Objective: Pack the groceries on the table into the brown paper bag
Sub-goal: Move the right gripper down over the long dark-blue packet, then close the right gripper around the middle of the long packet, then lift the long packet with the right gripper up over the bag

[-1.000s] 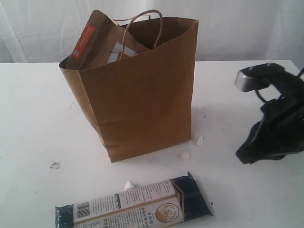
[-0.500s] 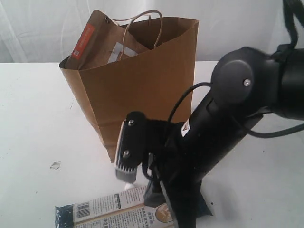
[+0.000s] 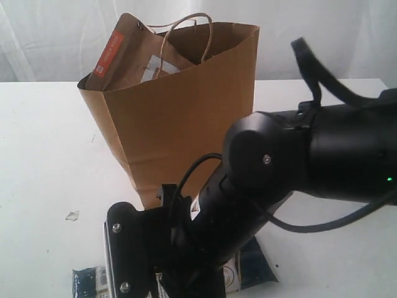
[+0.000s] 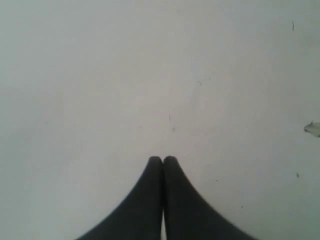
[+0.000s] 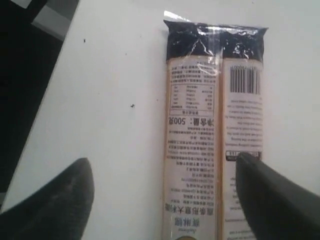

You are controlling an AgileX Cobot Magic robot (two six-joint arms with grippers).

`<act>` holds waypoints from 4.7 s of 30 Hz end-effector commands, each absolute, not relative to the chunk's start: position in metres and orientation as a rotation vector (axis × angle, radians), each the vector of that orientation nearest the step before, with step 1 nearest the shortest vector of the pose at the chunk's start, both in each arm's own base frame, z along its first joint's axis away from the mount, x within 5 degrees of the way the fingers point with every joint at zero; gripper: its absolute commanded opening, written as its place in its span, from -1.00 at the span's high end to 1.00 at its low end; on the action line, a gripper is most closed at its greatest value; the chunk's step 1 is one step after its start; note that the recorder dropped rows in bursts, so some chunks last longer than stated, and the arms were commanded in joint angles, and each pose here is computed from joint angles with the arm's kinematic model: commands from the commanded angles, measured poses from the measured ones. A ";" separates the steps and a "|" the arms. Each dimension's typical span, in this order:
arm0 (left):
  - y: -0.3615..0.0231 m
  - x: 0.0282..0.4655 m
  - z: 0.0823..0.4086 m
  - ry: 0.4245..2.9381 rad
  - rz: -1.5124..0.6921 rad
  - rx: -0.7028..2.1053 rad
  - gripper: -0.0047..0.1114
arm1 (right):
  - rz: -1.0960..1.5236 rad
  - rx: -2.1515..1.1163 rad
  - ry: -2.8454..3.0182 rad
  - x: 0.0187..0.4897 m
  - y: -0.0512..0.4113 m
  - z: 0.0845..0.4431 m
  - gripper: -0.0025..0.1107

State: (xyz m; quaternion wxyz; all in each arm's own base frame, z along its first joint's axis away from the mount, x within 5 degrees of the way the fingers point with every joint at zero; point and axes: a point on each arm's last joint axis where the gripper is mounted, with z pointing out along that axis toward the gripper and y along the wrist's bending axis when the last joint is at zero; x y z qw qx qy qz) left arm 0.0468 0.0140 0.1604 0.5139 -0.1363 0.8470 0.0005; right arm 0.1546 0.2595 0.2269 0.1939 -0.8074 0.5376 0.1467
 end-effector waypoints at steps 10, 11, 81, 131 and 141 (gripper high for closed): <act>0.011 0.051 0.164 1.950 -0.043 -0.289 0.92 | 0.604 -2.049 1.700 0.150 0.274 0.227 -0.34; 0.011 0.051 0.164 1.950 -0.043 -0.289 0.92 | 0.607 -2.044 1.708 0.150 0.274 0.227 -0.34; 0.011 0.051 0.164 1.950 -0.042 -0.288 0.92 | 0.282 -2.123 1.910 0.199 0.347 0.171 0.96; 0.011 0.051 0.164 1.950 -0.040 -0.286 0.92 | 0.543 -0.614 1.047 0.193 0.241 0.530 0.96; 0.011 0.051 0.164 1.950 -0.040 -0.286 0.92 | 0.459 -0.594 1.159 0.216 0.185 0.538 0.96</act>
